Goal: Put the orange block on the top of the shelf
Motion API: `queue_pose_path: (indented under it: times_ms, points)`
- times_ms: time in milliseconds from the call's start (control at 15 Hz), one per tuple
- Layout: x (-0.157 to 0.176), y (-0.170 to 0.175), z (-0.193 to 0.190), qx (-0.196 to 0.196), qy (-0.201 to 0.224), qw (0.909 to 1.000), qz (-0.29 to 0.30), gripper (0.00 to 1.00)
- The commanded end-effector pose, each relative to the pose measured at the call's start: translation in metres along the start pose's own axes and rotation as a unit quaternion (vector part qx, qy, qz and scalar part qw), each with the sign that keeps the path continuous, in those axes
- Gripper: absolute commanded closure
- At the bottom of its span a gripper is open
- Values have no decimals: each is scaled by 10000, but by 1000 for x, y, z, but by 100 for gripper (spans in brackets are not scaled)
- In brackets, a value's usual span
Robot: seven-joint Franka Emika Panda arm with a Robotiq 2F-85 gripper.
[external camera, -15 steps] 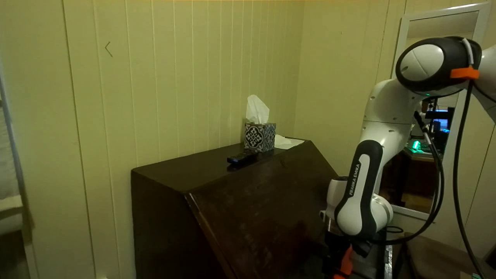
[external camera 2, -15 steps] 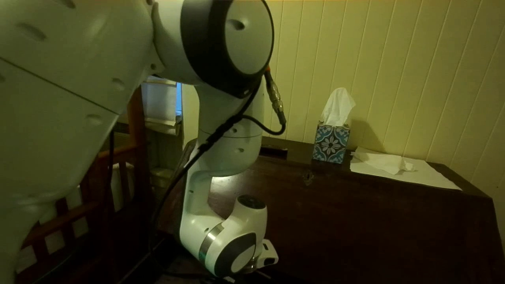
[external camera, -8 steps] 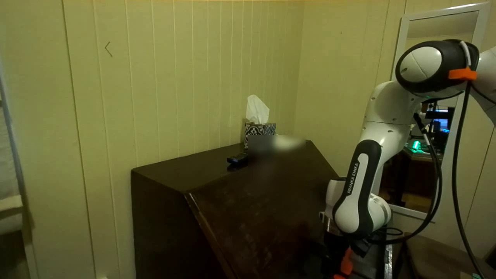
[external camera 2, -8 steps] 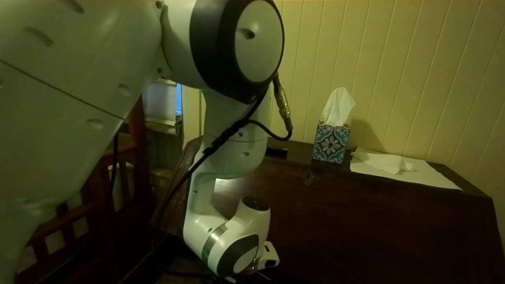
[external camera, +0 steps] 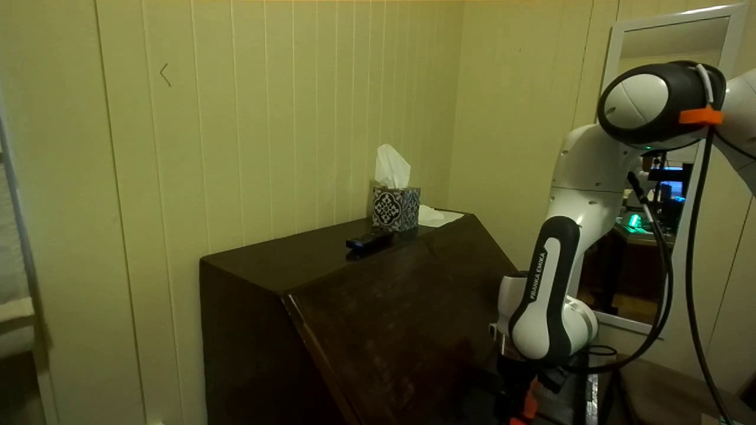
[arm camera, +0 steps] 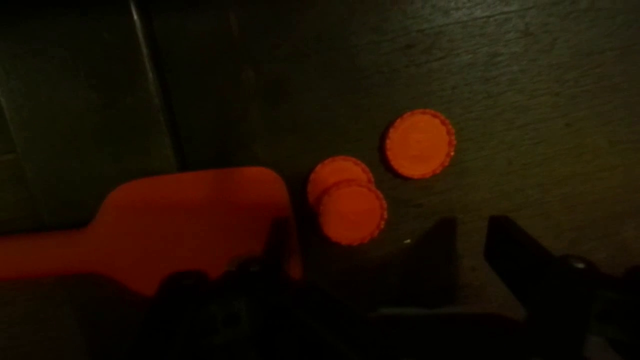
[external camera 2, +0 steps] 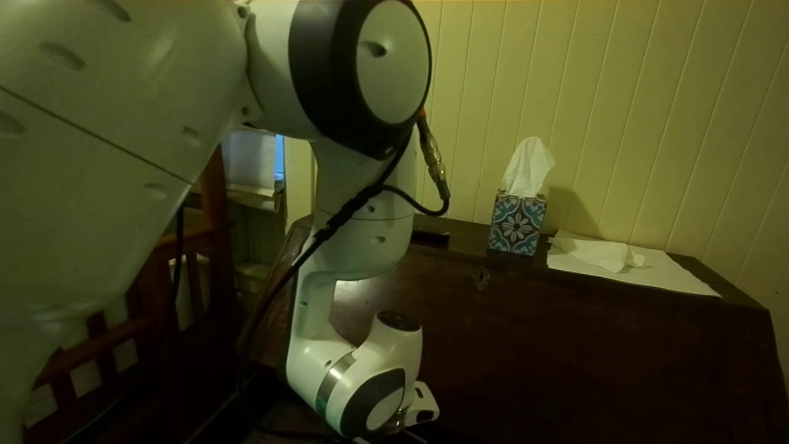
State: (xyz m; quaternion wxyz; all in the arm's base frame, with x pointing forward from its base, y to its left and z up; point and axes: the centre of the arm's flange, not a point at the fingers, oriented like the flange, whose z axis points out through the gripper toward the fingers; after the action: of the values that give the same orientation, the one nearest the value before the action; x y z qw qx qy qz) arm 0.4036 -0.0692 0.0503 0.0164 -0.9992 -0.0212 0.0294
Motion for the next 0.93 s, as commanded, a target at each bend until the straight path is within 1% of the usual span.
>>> queue_pose_path:
  times_ms: [0, 533, 667, 733, 800, 867]
  points:
    - [3, -5, 11, 14, -112, 9999, 2, 0]
    - [6, -11, 13, -159, -97, 9998, -5, 0]
    - [6, -10, 14, -171, -124, 9998, 7, 7]
    - [6, -10, 15, -180, -135, 9997, 7, 7]
    - [6, -10, 15, -186, -149, 9997, 1, 10]
    - [6, -10, 16, -195, -159, 9997, -2, 10]
